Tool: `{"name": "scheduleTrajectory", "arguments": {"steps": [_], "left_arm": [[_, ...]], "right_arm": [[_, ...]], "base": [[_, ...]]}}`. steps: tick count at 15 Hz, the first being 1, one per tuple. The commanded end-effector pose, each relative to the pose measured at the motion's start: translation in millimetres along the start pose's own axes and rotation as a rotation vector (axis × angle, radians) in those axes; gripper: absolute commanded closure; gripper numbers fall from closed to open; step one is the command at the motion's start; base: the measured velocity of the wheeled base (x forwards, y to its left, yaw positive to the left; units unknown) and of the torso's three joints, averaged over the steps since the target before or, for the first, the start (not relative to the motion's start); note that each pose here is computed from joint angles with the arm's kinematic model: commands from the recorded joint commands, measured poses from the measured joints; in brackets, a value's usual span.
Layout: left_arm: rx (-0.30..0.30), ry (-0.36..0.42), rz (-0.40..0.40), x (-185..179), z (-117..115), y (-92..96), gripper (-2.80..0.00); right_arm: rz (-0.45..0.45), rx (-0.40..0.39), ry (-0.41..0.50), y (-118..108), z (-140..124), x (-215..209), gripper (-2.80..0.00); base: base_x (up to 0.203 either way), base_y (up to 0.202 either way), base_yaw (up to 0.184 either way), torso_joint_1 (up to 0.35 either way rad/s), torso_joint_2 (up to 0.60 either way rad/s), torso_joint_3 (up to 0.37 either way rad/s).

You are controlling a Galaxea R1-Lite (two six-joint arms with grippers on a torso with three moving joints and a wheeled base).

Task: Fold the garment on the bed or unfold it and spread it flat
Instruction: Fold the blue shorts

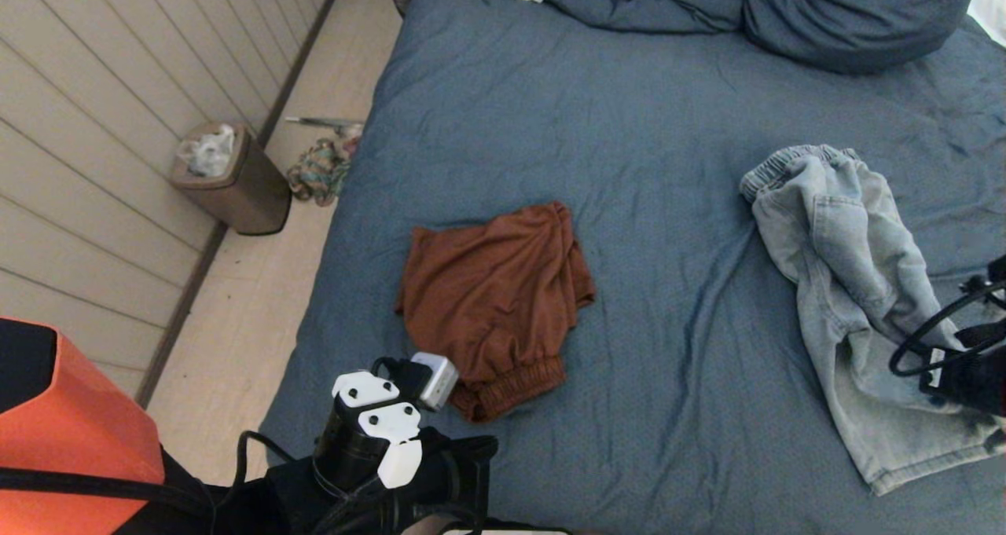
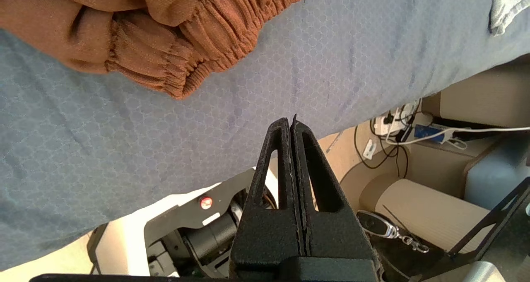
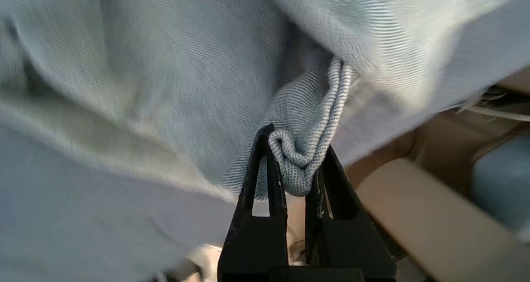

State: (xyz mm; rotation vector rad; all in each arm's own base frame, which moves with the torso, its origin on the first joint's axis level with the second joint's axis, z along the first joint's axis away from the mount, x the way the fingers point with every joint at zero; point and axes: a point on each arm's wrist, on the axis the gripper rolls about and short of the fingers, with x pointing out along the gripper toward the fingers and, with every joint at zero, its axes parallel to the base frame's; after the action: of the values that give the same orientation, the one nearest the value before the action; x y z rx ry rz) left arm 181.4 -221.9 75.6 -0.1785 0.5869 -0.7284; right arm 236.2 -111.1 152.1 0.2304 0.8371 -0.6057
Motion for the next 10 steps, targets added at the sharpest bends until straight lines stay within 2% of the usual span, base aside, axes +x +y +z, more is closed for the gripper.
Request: {"name": "scheduleTrajectory", "arguments": {"steps": [1,10], "left_arm": [[-0.003,-0.009,-0.004,-1,1,-0.7,0.00],[-0.002,-0.004,-0.012,-1,0,-2.2,0.00]], "right_arm": [[-0.014,-0.026,-0.036,-12,-14,-24,0.00],[-0.019,-0.121,0.114,-16,-56,-11,0.00]], "base": [[0.000,0.000,0.000,0.000,0.00,0.000],[0.000,0.000,0.000,0.000,0.00,0.000]]}}
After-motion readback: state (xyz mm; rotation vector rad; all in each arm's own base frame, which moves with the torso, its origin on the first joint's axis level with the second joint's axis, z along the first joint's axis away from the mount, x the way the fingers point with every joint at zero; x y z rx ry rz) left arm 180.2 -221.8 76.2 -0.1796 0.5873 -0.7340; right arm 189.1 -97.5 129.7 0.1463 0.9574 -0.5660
